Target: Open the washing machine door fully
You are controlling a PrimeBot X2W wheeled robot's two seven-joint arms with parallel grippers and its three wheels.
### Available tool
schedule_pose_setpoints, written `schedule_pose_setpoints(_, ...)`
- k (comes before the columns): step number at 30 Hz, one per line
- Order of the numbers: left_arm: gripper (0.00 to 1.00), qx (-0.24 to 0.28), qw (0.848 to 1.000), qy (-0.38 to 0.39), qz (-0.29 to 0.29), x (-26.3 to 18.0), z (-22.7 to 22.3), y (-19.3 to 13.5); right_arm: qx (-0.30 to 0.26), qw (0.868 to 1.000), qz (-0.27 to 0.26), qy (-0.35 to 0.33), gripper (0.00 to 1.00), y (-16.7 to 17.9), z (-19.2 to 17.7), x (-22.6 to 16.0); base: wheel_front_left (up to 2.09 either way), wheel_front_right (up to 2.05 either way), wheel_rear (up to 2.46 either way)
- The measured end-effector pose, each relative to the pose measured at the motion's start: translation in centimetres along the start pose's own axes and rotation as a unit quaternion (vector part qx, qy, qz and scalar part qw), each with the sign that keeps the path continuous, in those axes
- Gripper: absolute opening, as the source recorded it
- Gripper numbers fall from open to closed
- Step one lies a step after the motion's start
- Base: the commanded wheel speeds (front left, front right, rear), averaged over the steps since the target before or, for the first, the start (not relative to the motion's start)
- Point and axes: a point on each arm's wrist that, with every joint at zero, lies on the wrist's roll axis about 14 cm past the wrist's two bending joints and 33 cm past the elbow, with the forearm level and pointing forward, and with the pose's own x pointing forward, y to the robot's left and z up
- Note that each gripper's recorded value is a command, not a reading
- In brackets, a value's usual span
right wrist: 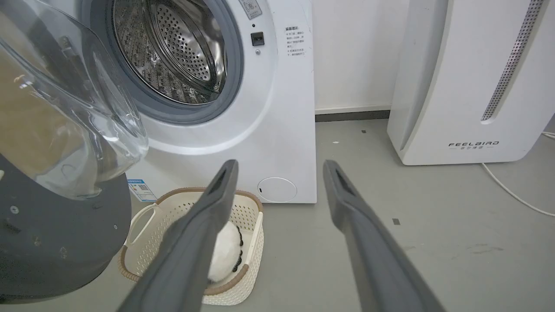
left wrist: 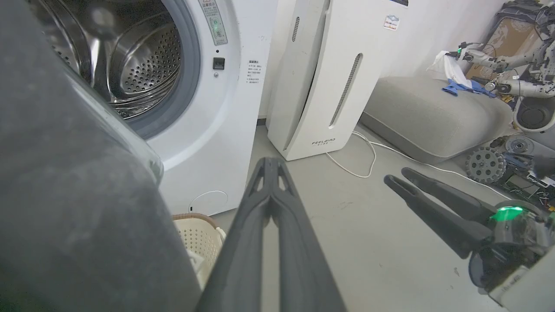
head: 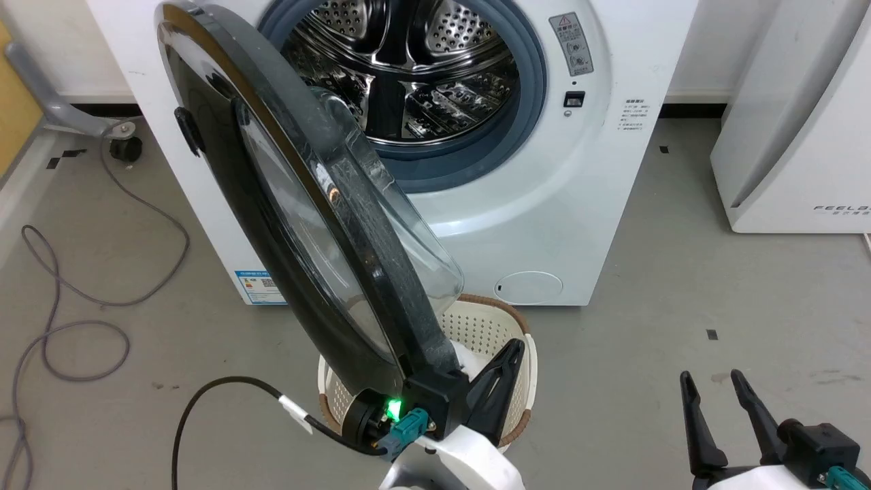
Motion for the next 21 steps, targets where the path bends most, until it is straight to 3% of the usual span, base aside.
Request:
schedule_pose_setpoints(12, 0.0, -0.018, 0.999, -0.011, 0.031, -0.6, 0.2, 0.8, 0.005, 1.0, 0.005, 0.015, 1.0, 0.4, -1.0, 0.1, 0.0, 0.0, 0.0)
schedule_pose_setpoints(21, 0.0, -0.003, 0.998, -0.015, 0.06, -2.9, 0.3, 2.4, 0.005, 1.0, 0.014, 0.023, 1.0, 1.0, -1.5, 0.4, 0.0, 0.0, 0.0)
